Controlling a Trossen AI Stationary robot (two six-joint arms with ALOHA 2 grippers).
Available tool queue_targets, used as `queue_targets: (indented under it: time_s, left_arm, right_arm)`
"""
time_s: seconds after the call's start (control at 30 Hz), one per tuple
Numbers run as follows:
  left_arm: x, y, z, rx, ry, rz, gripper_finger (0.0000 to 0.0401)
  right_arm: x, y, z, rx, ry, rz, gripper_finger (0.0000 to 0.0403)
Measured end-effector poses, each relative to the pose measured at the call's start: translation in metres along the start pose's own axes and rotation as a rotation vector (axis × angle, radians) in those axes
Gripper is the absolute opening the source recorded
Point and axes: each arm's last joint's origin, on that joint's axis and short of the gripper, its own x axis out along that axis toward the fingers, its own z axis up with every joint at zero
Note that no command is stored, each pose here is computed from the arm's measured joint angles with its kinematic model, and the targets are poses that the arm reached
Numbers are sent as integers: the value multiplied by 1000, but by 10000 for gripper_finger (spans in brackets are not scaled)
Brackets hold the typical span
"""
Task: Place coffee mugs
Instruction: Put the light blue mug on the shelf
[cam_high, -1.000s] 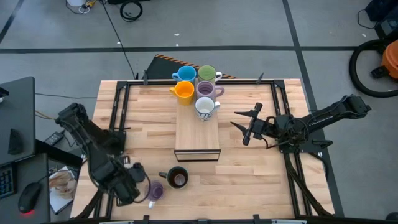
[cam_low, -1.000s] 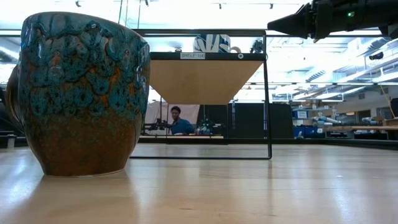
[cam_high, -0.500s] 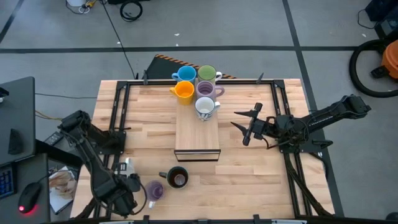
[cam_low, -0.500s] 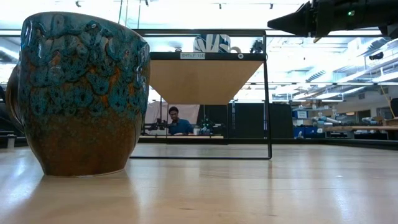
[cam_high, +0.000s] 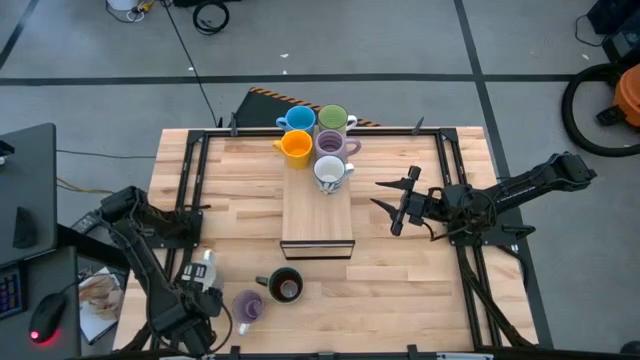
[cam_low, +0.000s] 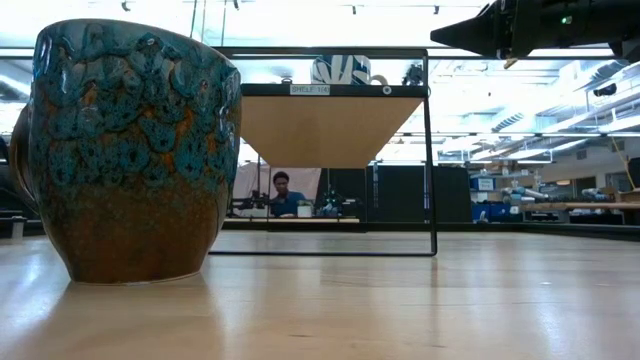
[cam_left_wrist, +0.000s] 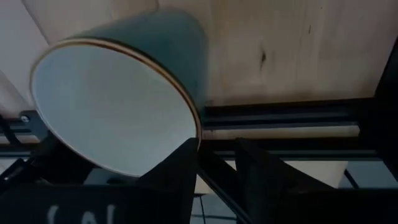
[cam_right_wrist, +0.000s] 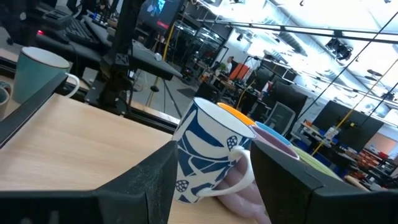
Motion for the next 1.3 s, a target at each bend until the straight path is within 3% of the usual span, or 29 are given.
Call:
queue_targets:
  time_s: [0.27, 0.5, 1.1, 1.3]
  left_arm:
    - [0, -1, -2, -19, -18, 40, 116]
    - [1, -5, -8, 50, -29, 56, 116]
    - [36, -2, -16, 91, -12, 165, 114]
    - [37, -1, -9, 82, -49, 147, 57]
  right_arm:
    - [0, 0, 0, 17, 1, 1, 208]
    - [0, 0, 0, 19, 1, 1, 208]
    - [0, 0, 0, 26, -1, 6, 208]
    - [0, 0, 0, 29, -1, 6, 208]
